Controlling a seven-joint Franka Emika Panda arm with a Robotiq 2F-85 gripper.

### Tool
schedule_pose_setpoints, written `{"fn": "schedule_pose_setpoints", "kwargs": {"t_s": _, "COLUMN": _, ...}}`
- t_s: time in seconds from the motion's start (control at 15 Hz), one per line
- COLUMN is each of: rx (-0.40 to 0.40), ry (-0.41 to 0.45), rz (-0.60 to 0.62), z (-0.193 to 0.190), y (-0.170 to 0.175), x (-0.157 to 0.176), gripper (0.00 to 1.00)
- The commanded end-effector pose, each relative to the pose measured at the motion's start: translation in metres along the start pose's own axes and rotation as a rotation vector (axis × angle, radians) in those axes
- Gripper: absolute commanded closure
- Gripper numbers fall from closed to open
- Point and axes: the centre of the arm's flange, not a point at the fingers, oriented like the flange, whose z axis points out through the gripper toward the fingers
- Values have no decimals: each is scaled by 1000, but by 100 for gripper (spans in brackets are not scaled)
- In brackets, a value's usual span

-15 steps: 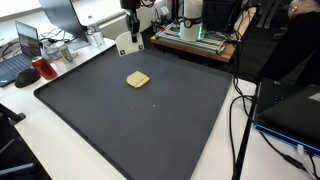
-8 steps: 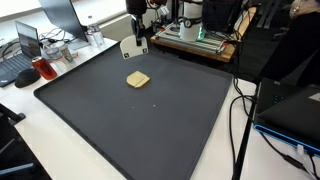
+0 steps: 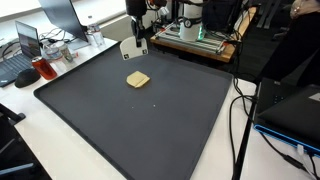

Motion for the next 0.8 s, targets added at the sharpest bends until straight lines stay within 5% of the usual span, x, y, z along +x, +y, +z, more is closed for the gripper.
{"fn": "schedule_pose_setpoints", "kwargs": {"t_s": 0.0, "rx": -18, "ry": 38, "rz": 34, "z": 22, "y": -7, "x": 1, "gripper": 99}}
{"fn": "schedule_pose_setpoints", "kwargs": {"t_s": 0.73, "rx": -69, "ry": 40, "rz": 54, "z": 86, "y": -13, "x": -3, "gripper": 99}}
